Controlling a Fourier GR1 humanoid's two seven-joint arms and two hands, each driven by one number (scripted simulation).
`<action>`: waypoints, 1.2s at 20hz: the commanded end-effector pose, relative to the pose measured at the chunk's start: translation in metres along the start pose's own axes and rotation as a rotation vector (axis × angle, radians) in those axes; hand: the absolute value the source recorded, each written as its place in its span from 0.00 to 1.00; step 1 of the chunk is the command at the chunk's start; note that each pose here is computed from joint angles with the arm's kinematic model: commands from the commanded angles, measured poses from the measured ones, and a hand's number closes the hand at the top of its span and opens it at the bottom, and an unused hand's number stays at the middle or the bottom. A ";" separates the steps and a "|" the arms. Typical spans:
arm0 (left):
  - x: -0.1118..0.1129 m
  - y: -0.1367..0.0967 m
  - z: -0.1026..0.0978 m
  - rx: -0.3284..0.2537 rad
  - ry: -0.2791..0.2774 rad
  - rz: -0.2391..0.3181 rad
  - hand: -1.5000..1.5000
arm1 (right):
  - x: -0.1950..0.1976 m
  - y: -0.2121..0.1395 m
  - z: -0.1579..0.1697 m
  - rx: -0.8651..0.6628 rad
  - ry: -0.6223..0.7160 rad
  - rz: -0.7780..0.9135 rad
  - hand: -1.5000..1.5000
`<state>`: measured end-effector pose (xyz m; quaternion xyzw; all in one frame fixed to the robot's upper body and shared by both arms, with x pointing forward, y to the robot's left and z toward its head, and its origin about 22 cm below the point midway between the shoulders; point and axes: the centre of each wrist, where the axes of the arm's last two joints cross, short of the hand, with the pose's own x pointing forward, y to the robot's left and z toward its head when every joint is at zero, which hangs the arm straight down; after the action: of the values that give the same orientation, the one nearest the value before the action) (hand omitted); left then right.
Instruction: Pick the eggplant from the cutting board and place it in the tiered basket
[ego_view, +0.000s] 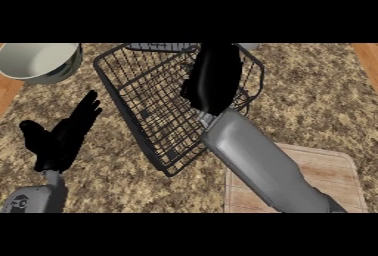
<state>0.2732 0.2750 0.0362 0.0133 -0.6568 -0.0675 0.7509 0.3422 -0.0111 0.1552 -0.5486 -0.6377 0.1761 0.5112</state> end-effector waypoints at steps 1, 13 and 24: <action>-0.004 0.004 0.001 -0.009 0.015 -0.009 0.50 | 0.016 -0.010 -0.014 -0.084 0.175 -0.210 0.00; -0.007 0.001 0.003 0.041 0.018 0.005 0.50 | -0.003 -0.041 -0.030 -0.239 0.291 -0.681 0.00; -0.015 0.027 0.022 0.102 0.052 0.014 0.50 | -0.064 -0.091 -0.014 -0.506 0.377 -0.725 0.00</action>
<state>0.2588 0.2969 0.0309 0.0372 -0.6466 -0.0396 0.7609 0.3247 -0.0841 0.2008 -0.4426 -0.7388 -0.1911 0.4710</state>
